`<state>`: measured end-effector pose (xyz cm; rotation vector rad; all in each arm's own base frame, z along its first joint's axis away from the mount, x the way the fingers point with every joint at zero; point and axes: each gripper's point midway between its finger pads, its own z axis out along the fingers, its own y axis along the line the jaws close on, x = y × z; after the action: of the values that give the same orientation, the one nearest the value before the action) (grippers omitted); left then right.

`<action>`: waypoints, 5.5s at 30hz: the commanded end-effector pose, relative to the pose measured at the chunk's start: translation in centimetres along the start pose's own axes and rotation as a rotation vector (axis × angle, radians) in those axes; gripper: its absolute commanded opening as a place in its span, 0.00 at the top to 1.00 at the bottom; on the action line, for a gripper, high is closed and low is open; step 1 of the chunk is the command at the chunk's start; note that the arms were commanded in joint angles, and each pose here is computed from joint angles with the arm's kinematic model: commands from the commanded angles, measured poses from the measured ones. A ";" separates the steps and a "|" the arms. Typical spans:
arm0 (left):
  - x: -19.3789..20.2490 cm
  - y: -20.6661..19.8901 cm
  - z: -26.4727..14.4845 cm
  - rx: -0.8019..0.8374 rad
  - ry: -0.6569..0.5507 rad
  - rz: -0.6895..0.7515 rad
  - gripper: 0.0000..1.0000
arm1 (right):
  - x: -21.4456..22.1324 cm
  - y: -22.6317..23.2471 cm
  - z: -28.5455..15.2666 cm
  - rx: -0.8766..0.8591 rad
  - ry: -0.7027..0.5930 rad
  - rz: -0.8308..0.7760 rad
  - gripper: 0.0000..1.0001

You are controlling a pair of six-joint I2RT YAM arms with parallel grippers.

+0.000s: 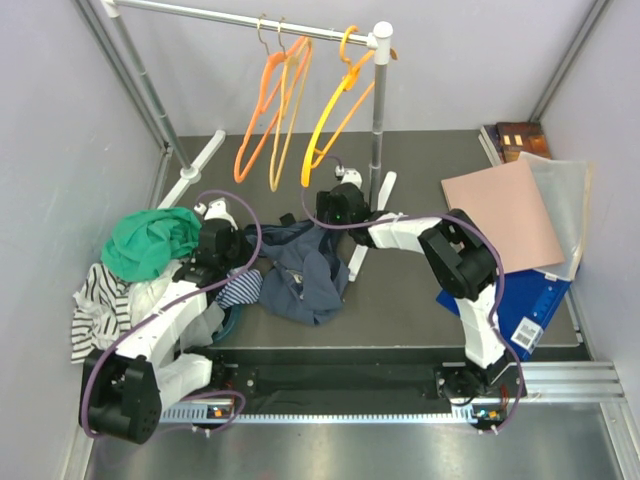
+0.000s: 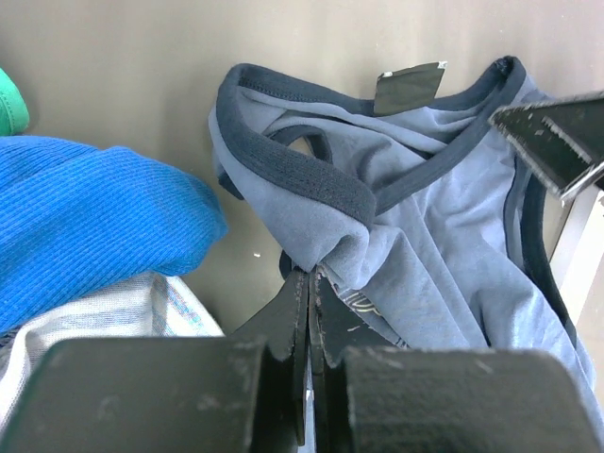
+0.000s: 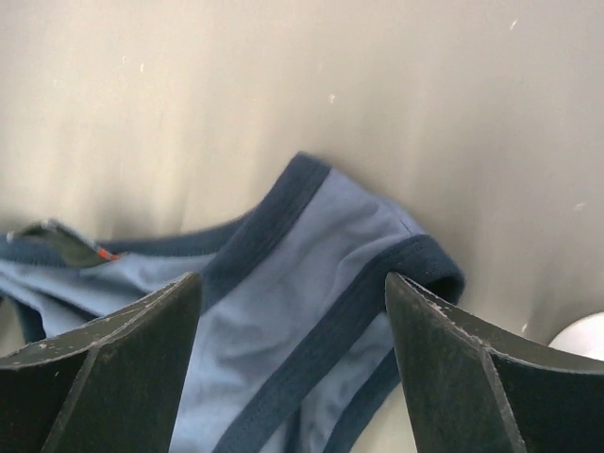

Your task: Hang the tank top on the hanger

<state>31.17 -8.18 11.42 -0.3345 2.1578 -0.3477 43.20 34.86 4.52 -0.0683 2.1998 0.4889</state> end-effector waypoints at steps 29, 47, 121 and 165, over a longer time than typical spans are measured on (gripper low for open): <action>-7.0 -0.5 2.4 -0.087 -0.139 0.058 1.00 | -5.0 3.8 -13.0 -0.211 -0.182 -0.067 1.00; 0.1 -1.6 1.9 0.065 0.056 -0.014 0.13 | -1.0 -0.6 -17.3 -0.090 -0.097 -0.122 0.31; -5.5 -0.3 -0.1 -0.046 -0.141 0.023 0.01 | -29.8 11.0 -32.9 0.001 -0.603 -0.343 1.00; -7.9 -0.8 8.8 -0.103 -0.095 0.001 0.10 | -14.0 4.4 -35.1 -0.221 -0.368 -0.358 1.00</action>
<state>39.71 -7.16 10.23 -0.3928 2.1808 -0.1878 26.63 24.89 34.07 -0.4989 1.7652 0.3936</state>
